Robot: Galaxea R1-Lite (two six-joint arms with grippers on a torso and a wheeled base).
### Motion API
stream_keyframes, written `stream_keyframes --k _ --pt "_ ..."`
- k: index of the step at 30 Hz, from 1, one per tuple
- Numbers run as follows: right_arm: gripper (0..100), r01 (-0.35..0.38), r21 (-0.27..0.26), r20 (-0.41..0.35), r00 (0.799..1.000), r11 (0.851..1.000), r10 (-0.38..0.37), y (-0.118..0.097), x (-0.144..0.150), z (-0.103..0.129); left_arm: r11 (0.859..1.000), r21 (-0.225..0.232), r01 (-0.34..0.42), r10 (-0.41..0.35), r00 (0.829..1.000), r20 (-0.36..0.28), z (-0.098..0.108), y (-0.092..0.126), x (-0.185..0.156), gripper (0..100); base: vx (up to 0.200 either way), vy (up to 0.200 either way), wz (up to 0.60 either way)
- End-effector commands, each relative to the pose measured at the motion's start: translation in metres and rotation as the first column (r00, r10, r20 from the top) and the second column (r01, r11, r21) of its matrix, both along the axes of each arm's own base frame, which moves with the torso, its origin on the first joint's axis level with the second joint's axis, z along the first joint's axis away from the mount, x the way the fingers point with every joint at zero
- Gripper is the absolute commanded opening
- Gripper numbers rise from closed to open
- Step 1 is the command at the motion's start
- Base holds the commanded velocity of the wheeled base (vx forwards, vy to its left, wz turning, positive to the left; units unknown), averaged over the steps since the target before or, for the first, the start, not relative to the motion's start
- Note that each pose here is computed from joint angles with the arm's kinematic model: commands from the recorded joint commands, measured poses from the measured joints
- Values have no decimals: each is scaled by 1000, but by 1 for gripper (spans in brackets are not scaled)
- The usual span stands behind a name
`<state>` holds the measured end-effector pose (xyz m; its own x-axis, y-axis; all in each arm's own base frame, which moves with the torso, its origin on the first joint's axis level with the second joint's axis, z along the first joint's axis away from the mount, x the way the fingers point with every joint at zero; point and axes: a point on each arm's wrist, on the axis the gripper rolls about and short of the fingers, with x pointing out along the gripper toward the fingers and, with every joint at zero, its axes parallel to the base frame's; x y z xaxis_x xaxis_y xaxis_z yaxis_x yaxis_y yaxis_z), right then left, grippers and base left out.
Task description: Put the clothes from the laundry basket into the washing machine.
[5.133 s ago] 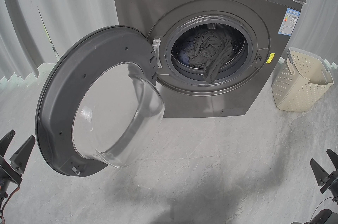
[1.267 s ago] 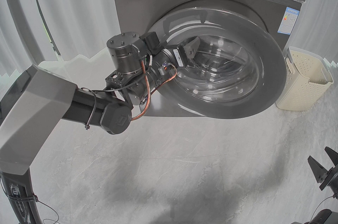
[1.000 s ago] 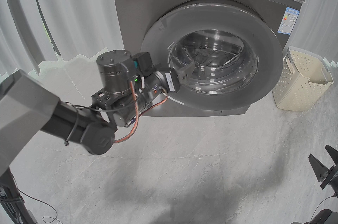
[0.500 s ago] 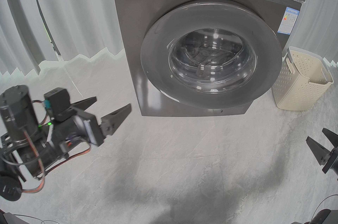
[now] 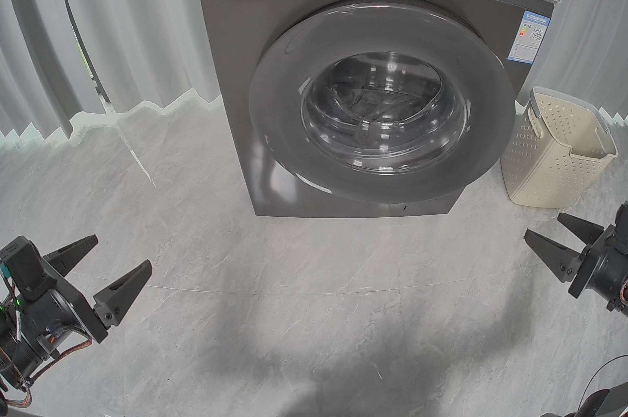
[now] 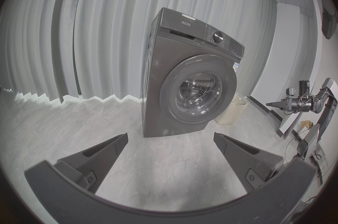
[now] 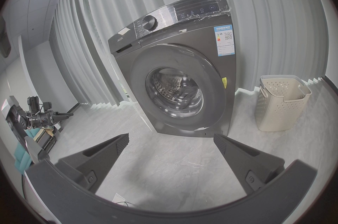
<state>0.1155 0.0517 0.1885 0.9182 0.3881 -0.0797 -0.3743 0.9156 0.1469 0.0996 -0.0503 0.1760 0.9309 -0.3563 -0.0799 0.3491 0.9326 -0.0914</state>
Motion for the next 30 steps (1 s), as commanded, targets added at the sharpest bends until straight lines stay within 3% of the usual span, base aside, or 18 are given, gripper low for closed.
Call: stream_keyframes --k 1,4,7,11,26,30 --pt "100 -24 -5 -38 999 1000 24 12 17 -2 1000 -10 -10 10 1000 15 -2 5 -7 100 0 -200 0" --pt "100 -40 1 -37 999 999 40 17 22 0 1000 -8 -12 12 1000 11 -5 5 -8 100 0 -67 0" --pt "100 -97 49 -48 994 994 100 30 28 5 1000 -9 -15 15 1000 7 -6 6 -9 100 0 0 0" --pt "100 -116 69 -55 991 991 120 39 38 9 1000 -30 -5 7 999 38 -2 9 -15 100 0 0 0" --pt "100 -103 62 -78 991 993 108 58 75 13 1000 -23 -13 14 1000 26 -3 8 -12 100 200 0 0" --pt "100 -103 73 -35 994 992 105 63 85 14 1000 -24 -13 14 1000 24 -3 8 -12 100 200 0 0"
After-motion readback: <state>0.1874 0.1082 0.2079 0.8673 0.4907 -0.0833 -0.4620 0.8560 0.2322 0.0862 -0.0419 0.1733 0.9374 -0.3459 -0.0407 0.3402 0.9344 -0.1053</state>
